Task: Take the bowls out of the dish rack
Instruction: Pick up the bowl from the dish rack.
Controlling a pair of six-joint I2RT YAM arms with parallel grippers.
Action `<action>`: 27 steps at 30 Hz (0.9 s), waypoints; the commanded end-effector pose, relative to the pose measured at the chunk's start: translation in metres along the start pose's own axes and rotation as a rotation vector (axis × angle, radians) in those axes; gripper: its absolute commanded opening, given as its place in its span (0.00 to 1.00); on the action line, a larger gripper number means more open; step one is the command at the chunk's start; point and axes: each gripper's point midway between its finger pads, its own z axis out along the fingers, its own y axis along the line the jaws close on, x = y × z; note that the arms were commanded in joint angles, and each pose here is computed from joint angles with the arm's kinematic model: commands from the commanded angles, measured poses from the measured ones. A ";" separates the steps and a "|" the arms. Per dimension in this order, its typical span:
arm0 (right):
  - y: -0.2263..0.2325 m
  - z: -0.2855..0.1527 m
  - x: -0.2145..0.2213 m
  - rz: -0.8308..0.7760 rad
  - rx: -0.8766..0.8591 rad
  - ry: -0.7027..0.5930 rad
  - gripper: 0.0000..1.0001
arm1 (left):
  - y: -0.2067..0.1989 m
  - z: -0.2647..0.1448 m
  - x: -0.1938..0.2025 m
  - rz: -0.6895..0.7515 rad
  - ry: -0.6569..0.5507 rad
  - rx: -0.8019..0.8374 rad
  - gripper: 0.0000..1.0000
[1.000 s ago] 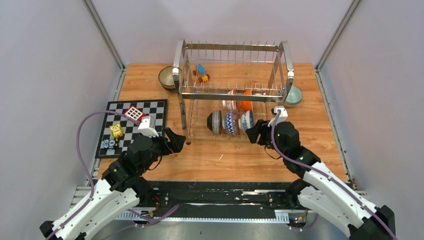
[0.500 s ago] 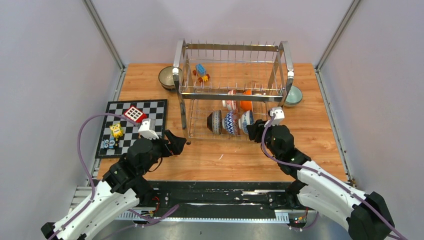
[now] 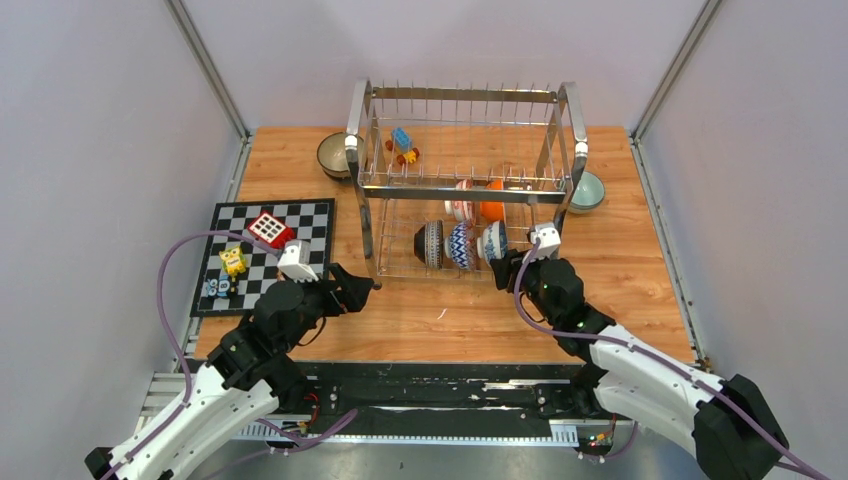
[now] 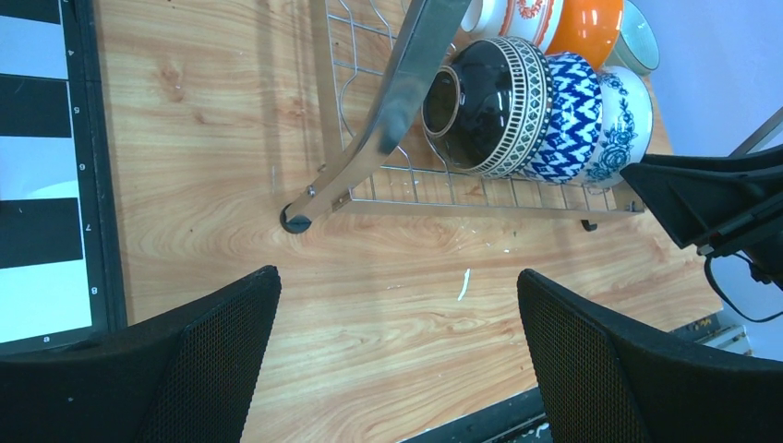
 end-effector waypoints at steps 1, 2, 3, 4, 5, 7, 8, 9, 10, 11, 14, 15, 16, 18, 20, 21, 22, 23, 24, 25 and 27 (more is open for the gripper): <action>0.002 0.005 0.000 -0.035 -0.003 -0.014 0.50 | -0.006 0.000 -0.001 -0.002 -0.009 0.029 1.00; 0.002 0.006 0.001 -0.038 0.001 -0.013 0.49 | -0.006 0.000 -0.001 -0.002 -0.009 0.029 1.00; 0.002 0.008 0.001 -0.038 0.003 -0.015 0.49 | -0.006 -0.001 -0.002 -0.001 -0.010 0.032 1.00; 0.001 0.010 0.003 -0.039 0.008 -0.007 0.48 | -0.006 0.000 -0.002 -0.001 -0.011 0.029 1.00; 0.000 0.012 0.005 -0.040 0.011 0.000 0.48 | -0.006 0.000 -0.002 -0.001 -0.011 0.029 1.00; 0.003 0.014 0.006 -0.038 -0.003 0.000 0.46 | -0.006 -0.001 -0.002 0.002 -0.009 0.030 1.00; 0.005 0.016 0.007 -0.037 -0.010 0.006 0.45 | -0.006 -0.001 -0.002 0.003 -0.009 0.029 1.00; 0.006 0.017 0.007 -0.035 -0.015 0.008 0.45 | -0.005 -0.001 -0.001 0.003 -0.008 0.029 1.00; 0.007 0.019 0.007 -0.033 -0.018 0.009 0.43 | -0.005 -0.001 -0.001 0.004 -0.008 0.029 1.00; 0.007 0.020 0.009 -0.034 -0.018 0.013 0.42 | -0.005 -0.001 -0.001 0.003 -0.007 0.028 1.00; 0.007 0.022 0.010 -0.036 -0.016 0.018 0.38 | -0.005 -0.001 -0.001 0.005 -0.008 0.027 1.00; 0.008 0.023 0.010 -0.035 -0.020 0.018 0.36 | -0.005 -0.001 -0.001 0.004 -0.009 0.027 1.00; 0.009 0.023 0.010 -0.033 -0.024 0.019 0.34 | -0.005 -0.001 -0.001 0.004 -0.009 0.029 1.00; 0.011 0.024 0.009 -0.028 -0.034 0.015 0.30 | -0.005 0.000 -0.001 0.005 -0.009 0.029 1.00; 0.011 0.024 0.010 -0.023 -0.040 0.015 0.26 | -0.004 0.000 0.000 0.005 -0.009 0.028 1.00; 0.012 0.023 0.010 -0.020 -0.045 0.012 0.24 | -0.004 0.000 0.000 0.005 -0.009 0.028 1.00; 0.013 0.023 0.010 -0.018 -0.051 0.012 0.22 | -0.004 0.000 0.000 0.004 -0.008 0.027 1.00; 0.013 0.023 0.011 -0.014 -0.055 0.012 0.21 | -0.004 0.000 0.000 0.003 -0.010 0.028 1.00; 0.013 0.023 0.012 -0.010 -0.059 0.013 0.19 | -0.004 0.000 0.000 0.003 -0.008 0.027 1.00; 0.011 0.023 0.013 -0.006 -0.059 0.016 0.18 | -0.004 0.001 0.000 0.003 -0.010 0.027 1.00; 0.011 0.024 0.014 -0.001 -0.063 0.016 0.15 | -0.004 0.001 0.001 0.004 -0.008 0.028 1.00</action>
